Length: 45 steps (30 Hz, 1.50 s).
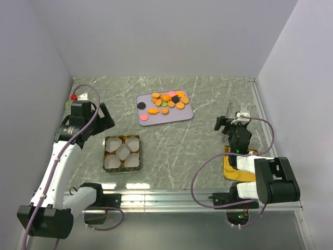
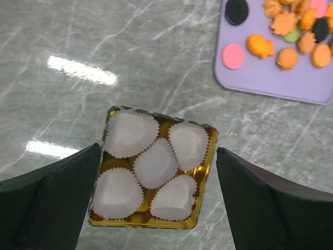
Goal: Pack the cookies
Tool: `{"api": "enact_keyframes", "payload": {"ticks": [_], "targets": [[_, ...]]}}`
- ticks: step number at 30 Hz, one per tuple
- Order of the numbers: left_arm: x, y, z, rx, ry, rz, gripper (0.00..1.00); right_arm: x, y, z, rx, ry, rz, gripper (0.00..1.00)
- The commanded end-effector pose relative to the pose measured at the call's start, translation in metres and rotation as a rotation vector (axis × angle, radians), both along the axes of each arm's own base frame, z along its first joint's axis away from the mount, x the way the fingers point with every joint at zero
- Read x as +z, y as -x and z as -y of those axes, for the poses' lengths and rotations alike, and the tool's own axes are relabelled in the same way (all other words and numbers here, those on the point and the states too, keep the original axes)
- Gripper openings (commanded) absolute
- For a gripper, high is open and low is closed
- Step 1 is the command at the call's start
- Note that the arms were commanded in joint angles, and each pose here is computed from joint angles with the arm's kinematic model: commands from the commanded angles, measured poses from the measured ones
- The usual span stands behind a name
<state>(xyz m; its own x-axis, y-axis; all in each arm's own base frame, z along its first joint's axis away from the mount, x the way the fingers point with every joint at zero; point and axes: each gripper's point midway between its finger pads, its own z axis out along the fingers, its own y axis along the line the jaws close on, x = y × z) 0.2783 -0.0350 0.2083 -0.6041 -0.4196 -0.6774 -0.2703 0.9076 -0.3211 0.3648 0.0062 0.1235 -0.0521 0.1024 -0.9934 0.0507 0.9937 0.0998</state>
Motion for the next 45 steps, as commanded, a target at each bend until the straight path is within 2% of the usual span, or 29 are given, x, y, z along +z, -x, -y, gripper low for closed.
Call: {"api": "enact_keyframes", "payload": {"ticks": [1,5,11,17,22,24,26,29,31,33,35,37,38,40,45], "targets": [[0.015,-0.004,-0.011,0.063,-0.032,0.018,0.99,0.016,-0.002,0.004,-0.013,0.000,0.058,1.00],[0.026,-0.005,-0.016,0.063,-0.061,0.064,1.00,0.016,-0.003,0.004,-0.015,0.000,0.058,1.00],[0.027,0.012,-0.030,0.104,-0.120,0.053,0.99,0.016,-0.003,0.003,-0.013,-0.002,0.060,1.00],[0.020,0.011,-0.016,0.042,-0.074,0.037,1.00,0.017,-0.003,0.004,-0.015,-0.001,0.061,1.00],[0.011,0.011,-0.019,0.052,-0.084,0.025,1.00,0.017,-0.003,0.004,-0.015,0.001,0.063,1.00],[0.011,0.012,-0.018,0.048,-0.084,0.028,0.99,0.024,-0.006,0.011,-0.076,-0.009,0.043,1.00],[0.012,0.012,-0.019,0.048,-0.087,0.025,0.99,0.036,-0.018,0.022,-0.175,-0.052,-0.091,1.00],[0.017,0.009,-0.020,0.044,-0.097,0.029,1.00,0.067,-0.032,0.018,-0.169,-0.050,-0.236,1.00],[0.020,0.009,-0.020,0.043,-0.099,0.032,0.99,0.084,-0.036,0.007,-0.110,-0.063,-0.254,1.00],[0.025,0.006,-0.020,0.039,-0.105,0.040,1.00,0.111,-0.038,0.021,-0.258,-0.226,-0.203,1.00],[0.029,0.003,-0.020,0.039,-0.110,0.047,0.99,0.111,-0.029,0.027,-0.328,-0.326,-0.300,1.00],[0.029,0.002,-0.020,0.040,-0.104,0.047,1.00,0.111,-0.034,0.021,-0.291,-0.340,-0.376,1.00],[0.026,0.003,-0.019,0.036,-0.104,0.040,0.99,0.096,-0.026,0.014,-0.266,-0.325,-0.478,1.00],[0.024,0.002,-0.019,0.034,-0.102,0.041,0.99,0.084,-0.028,-0.003,-0.194,-0.349,-0.589,1.00],[0.023,0.006,-0.015,0.015,-0.086,0.063,1.00,0.031,-0.003,-0.024,-0.129,-0.375,-0.926,1.00]]}}
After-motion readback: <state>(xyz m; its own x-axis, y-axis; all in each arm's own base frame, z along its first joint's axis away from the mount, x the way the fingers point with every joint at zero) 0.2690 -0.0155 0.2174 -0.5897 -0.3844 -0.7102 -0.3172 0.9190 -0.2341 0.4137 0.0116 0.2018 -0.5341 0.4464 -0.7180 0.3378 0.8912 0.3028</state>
